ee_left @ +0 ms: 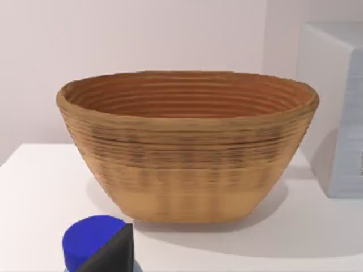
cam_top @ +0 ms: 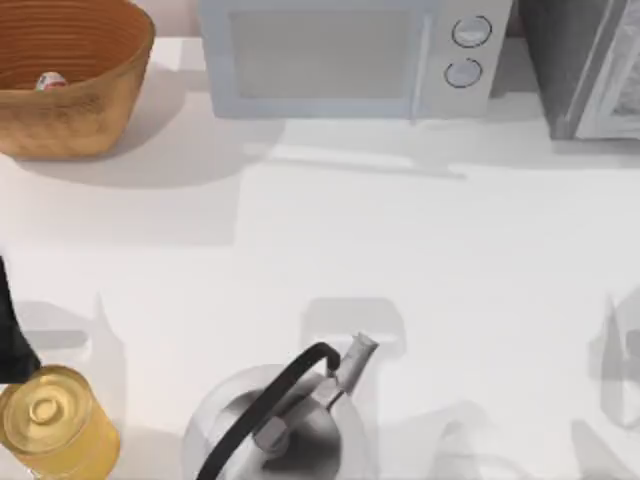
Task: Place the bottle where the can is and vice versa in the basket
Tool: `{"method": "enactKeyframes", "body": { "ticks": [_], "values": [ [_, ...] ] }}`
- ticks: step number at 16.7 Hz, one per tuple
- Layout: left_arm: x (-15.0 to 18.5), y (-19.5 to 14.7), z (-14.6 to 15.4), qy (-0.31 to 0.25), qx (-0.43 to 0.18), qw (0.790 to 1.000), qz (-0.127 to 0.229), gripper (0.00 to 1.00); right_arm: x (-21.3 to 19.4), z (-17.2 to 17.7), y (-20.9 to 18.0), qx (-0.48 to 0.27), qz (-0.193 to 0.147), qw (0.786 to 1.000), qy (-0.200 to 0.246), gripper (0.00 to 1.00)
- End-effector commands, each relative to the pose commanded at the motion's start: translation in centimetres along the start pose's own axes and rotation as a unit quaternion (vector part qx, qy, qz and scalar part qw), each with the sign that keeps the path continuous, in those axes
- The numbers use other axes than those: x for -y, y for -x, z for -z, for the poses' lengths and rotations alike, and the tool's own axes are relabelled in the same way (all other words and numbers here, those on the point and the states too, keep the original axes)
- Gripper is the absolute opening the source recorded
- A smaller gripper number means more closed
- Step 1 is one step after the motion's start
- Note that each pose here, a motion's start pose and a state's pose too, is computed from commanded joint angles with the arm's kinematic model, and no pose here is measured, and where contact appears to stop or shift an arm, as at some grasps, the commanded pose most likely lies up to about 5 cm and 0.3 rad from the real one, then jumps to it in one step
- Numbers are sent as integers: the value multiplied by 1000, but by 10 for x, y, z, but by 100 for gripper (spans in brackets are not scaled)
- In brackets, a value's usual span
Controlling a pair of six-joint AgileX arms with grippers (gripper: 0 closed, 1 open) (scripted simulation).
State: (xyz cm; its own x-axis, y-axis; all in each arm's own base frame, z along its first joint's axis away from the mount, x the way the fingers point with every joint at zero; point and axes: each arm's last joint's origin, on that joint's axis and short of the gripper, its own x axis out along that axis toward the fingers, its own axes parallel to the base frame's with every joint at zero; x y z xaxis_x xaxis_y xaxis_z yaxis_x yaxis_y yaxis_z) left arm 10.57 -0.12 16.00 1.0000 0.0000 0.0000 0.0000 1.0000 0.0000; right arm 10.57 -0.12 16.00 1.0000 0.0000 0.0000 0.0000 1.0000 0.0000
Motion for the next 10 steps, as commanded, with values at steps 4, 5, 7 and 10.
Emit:
{"method": "enactKeyframes", "body": {
  "ticks": [4, 5, 7, 10],
  "values": [
    [0, -1, -3, 0, -13, 1000, -2, 100, 0, 0, 0, 0, 0, 1000, 0, 100],
    [-1, -1, -5, -1, -26, 1000, -3, 100, 0, 0, 0, 0, 0, 1000, 0, 100],
    [-2, -4, -15, -1, -68, 998, -6, 100, 0, 0, 0, 0, 0, 1000, 0, 100],
    [-5, -16, -38, -1, -151, 988, -12, 100, 0, 0, 0, 0, 0, 1000, 0, 100]
  ]
}}
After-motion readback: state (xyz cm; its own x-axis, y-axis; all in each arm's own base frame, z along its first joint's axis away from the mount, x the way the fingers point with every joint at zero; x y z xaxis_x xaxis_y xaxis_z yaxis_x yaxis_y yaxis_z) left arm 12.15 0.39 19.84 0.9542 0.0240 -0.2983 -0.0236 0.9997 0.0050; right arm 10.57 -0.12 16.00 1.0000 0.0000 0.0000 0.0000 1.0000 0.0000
